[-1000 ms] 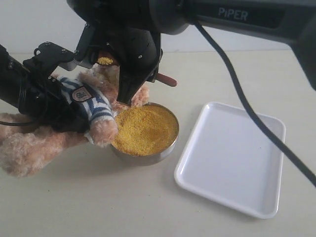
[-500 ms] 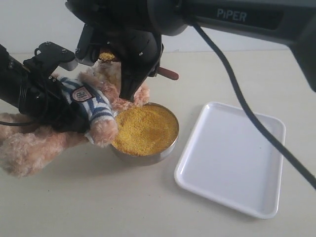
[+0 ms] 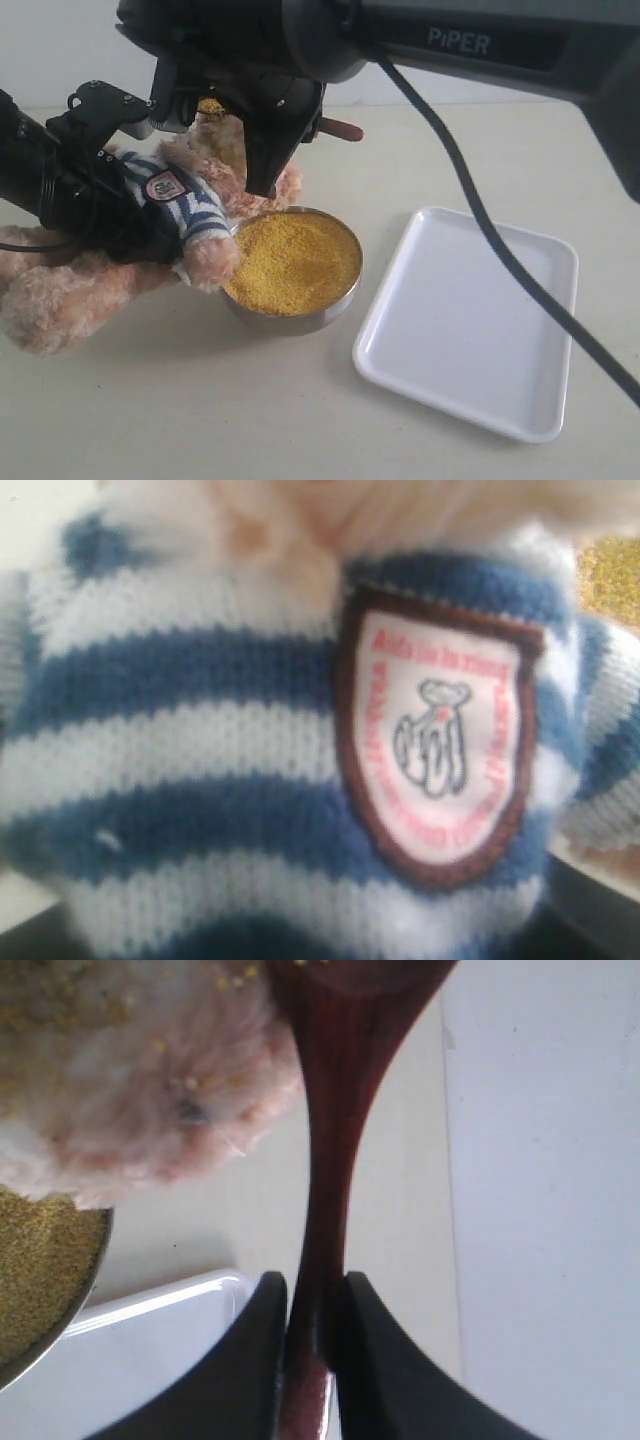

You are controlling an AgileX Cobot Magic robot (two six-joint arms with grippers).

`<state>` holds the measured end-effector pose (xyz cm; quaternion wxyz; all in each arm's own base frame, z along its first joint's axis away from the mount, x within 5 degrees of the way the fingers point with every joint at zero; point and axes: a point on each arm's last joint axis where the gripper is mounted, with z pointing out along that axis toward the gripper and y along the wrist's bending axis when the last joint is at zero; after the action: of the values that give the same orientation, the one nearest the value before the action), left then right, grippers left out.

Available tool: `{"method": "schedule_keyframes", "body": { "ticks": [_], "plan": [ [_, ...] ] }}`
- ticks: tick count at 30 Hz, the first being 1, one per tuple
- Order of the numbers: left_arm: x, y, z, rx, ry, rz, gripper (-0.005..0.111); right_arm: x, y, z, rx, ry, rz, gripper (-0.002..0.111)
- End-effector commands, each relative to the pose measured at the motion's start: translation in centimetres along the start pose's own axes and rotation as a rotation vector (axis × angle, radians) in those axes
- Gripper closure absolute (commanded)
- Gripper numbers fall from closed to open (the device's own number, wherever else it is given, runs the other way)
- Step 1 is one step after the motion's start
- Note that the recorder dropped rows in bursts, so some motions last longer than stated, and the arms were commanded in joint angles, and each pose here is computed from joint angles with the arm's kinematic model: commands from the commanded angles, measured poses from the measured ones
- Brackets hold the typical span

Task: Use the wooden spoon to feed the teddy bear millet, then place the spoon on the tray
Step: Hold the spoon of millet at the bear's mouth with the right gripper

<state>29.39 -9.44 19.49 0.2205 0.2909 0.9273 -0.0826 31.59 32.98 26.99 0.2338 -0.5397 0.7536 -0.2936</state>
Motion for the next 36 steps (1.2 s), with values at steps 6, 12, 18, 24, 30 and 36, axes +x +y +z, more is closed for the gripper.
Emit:
{"method": "schedule_keyframes", "body": {
  "ticks": [6,12,18,24,30,36],
  "plan": [
    [-0.5,-0.2,-0.3,-0.005,-0.029,-0.002,0.103,0.1,-1.0,-1.4,0.051,-0.037,0.003,0.109],
    [-0.5,-0.2,-0.3,-0.006,-0.031,-0.002,0.103,0.6,-2.0,-2.8,0.062,-0.065,0.025,0.109],
    [-0.5,-0.2,-0.3,-0.008,-0.033,-0.002,0.103,0.6,-1.8,-3.0,0.041,-0.07,0.007,0.109],
    [-0.5,-0.1,-0.3,-0.01,-0.036,-0.002,0.103,0.6,-1.6,-2.9,0.033,-0.069,-0.02,0.109],
    [-0.5,-0.1,-0.3,-0.009,-0.035,-0.007,0.103,0.6,-2.0,-2.9,0.072,-0.062,-0.033,0.109],
    [-0.5,-0.1,-0.3,-0.01,-0.037,-0.007,0.103,0.7,-2.5,-3.0,0.125,-0.054,-0.042,0.109]
  ]
}}
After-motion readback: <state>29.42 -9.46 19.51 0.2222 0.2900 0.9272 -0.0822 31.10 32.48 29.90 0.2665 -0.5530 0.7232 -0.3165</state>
